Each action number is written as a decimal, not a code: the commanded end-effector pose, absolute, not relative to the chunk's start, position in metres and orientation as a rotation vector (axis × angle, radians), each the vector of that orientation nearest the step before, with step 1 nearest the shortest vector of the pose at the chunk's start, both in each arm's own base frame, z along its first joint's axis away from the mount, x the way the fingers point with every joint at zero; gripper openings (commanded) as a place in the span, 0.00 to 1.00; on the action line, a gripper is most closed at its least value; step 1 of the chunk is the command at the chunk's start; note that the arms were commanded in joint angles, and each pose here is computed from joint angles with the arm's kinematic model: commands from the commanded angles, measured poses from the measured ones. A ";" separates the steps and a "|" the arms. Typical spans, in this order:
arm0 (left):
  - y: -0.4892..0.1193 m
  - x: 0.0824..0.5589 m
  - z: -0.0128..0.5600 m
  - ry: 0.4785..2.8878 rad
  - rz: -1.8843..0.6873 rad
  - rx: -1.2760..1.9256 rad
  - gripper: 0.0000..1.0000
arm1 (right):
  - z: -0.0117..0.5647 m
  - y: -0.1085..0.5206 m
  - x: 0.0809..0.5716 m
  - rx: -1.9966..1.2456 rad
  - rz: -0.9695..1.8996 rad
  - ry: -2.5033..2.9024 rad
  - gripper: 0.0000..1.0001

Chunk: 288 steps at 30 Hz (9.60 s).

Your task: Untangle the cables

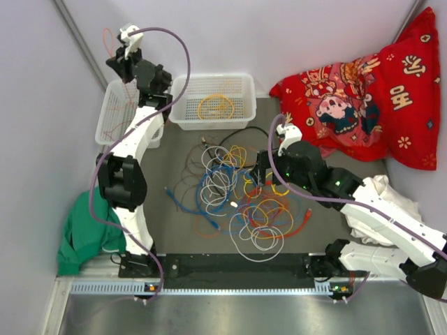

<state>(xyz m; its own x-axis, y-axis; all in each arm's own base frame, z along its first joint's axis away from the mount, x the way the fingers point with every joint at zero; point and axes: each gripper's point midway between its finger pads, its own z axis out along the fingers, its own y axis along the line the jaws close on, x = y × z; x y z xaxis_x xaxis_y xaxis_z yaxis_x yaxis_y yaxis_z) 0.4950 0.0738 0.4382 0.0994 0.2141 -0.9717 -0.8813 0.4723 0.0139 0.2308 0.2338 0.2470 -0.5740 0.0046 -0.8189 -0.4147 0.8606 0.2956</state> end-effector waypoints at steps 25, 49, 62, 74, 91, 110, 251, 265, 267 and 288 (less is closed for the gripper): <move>0.095 0.460 0.368 1.249 1.017 -0.911 0.00 | 0.248 0.240 0.232 -0.264 0.651 2.097 0.99; 0.076 0.560 0.227 1.772 0.308 -0.995 0.00 | 0.239 0.238 0.232 -0.269 0.628 2.109 0.99; 0.048 0.557 0.266 1.814 0.056 -0.901 0.99 | 0.241 0.234 0.231 -0.232 0.635 2.105 0.99; -0.208 0.403 0.237 1.990 -0.555 -0.253 0.93 | 0.157 0.239 0.233 -0.196 0.568 2.264 0.99; -0.210 0.274 0.221 2.024 -0.697 -0.111 0.94 | 0.119 0.277 0.267 -0.241 0.542 2.293 0.11; -0.203 0.249 0.346 1.550 -0.910 0.010 0.99 | 0.445 0.233 0.208 -0.281 0.859 1.680 0.00; -0.224 0.272 0.199 2.093 -0.605 -0.078 0.99 | 0.089 0.194 0.222 -0.015 0.349 2.411 0.98; -0.181 0.249 0.195 2.097 -0.490 -0.121 0.99 | 0.055 0.189 0.269 -0.074 0.035 2.416 0.69; -0.179 0.247 0.196 2.094 -0.490 -0.121 0.99 | 0.057 0.194 0.271 -0.081 0.061 2.410 0.52; -0.225 0.248 0.337 1.578 -0.897 0.073 0.99 | 0.411 0.222 0.211 -0.258 0.786 1.763 0.00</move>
<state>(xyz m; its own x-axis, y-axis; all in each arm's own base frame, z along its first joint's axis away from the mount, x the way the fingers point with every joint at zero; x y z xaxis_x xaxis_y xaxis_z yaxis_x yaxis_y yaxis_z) 0.2511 -0.2042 0.2583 -0.4105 -0.3347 -0.8482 0.3139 0.8214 -0.4761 0.2302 0.2191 0.4171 -0.2911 0.2983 -0.9090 -0.4861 0.7722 0.4091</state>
